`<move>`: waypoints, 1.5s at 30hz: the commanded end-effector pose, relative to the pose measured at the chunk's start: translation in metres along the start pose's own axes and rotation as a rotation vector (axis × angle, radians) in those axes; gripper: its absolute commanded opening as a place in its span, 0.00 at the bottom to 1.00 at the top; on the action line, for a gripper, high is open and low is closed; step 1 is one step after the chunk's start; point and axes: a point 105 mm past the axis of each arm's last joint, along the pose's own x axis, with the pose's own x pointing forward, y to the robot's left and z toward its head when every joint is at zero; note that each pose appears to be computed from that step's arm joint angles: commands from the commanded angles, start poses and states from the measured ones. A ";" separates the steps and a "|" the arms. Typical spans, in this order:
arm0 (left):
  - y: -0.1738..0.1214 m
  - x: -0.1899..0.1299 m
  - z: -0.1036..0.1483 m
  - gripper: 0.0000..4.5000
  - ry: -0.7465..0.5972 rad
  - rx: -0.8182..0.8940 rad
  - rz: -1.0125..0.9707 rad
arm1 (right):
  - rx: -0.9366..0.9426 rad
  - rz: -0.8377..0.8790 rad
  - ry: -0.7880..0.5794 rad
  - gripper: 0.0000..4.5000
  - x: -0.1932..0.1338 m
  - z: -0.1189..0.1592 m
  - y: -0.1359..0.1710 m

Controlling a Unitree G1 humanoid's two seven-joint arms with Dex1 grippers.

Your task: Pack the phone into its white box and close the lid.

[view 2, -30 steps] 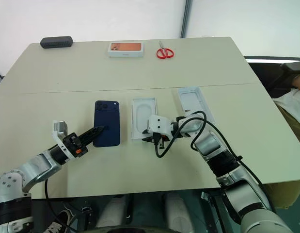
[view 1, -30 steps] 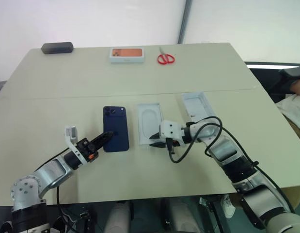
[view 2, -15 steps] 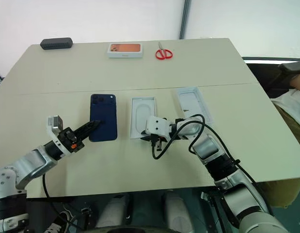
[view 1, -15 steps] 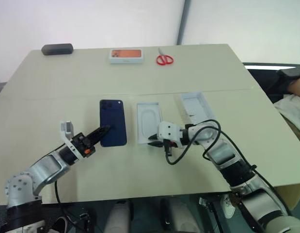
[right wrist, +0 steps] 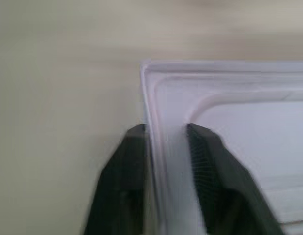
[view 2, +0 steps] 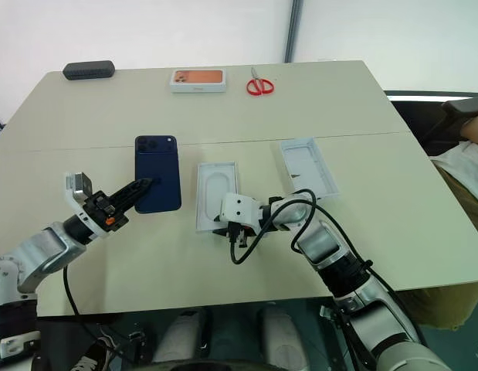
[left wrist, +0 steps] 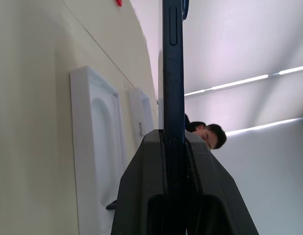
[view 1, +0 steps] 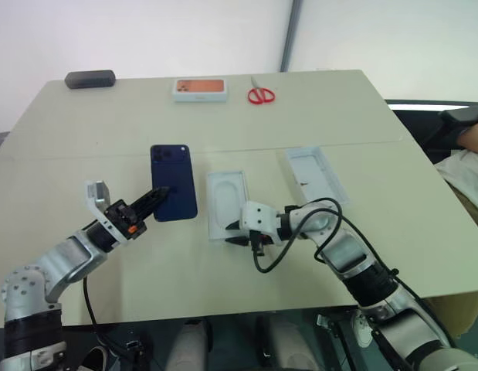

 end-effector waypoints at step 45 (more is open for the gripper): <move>-0.016 0.003 -0.023 0.00 0.076 0.051 -0.069 | -0.108 -0.100 0.050 0.02 0.012 0.005 -0.028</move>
